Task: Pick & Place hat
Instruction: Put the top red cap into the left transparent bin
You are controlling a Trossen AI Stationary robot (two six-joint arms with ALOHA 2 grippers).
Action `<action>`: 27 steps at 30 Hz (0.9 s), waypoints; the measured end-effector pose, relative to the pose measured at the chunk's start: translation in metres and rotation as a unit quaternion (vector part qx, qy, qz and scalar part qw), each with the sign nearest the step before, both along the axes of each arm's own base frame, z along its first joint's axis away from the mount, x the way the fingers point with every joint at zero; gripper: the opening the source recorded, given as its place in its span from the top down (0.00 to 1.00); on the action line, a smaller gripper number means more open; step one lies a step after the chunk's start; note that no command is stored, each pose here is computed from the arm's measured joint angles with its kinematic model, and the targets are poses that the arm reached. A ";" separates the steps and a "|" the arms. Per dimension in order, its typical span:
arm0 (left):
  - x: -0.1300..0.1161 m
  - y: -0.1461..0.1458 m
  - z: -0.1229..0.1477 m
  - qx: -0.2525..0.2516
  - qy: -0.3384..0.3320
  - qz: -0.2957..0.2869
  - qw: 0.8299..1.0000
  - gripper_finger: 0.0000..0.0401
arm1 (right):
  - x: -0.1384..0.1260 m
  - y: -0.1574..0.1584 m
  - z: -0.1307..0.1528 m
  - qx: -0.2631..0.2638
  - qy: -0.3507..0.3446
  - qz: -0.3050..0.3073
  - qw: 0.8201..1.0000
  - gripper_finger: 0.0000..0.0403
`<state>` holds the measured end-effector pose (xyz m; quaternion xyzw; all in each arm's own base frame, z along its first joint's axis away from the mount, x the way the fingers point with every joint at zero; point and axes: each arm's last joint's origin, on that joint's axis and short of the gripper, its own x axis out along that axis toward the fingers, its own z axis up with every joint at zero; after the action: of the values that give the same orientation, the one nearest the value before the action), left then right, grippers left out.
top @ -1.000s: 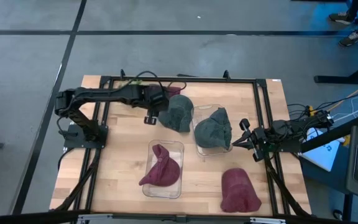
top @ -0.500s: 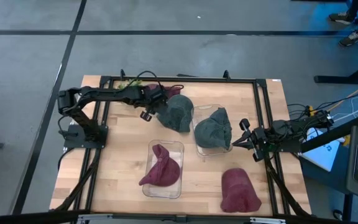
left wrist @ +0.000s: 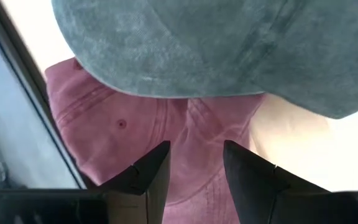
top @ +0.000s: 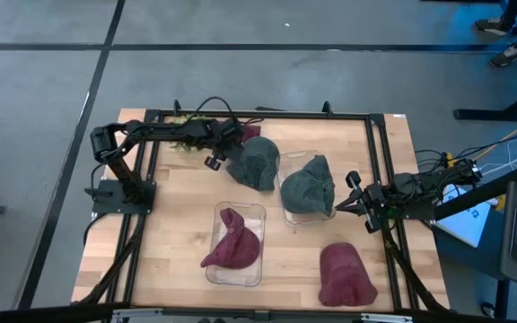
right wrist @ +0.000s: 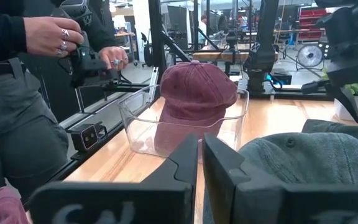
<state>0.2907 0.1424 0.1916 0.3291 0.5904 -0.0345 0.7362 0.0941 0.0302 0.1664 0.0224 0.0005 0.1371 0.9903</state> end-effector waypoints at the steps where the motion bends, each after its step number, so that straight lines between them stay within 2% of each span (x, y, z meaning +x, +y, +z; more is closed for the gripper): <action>1: 0.000 0.001 0.000 -0.006 -0.002 -0.003 1.000 0.64 | 0.000 0.000 0.000 0.000 0.000 0.000 1.000 0.94; 7: 0.003 0.005 -0.009 -0.021 -0.005 -0.019 1.000 0.64 | 0.000 0.000 0.000 0.000 0.000 0.000 1.000 0.94; 20: 0.007 0.011 -0.027 -0.035 0.011 -0.009 0.999 0.65 | 0.000 0.000 0.000 0.000 0.000 0.000 1.000 0.94; 23: 0.006 0.012 -0.026 -0.024 0.015 0.003 1.000 0.68 | 0.000 0.000 0.000 0.000 0.000 0.000 1.000 0.94; 27: 0.005 0.013 -0.022 -0.011 0.010 0.033 0.999 0.78 | 0.000 0.000 0.000 0.000 0.000 0.000 1.000 0.94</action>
<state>0.2955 0.1552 0.1693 0.3014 0.6078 -0.0200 0.7344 0.0941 0.0302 0.1664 0.0225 0.0003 0.1369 0.9903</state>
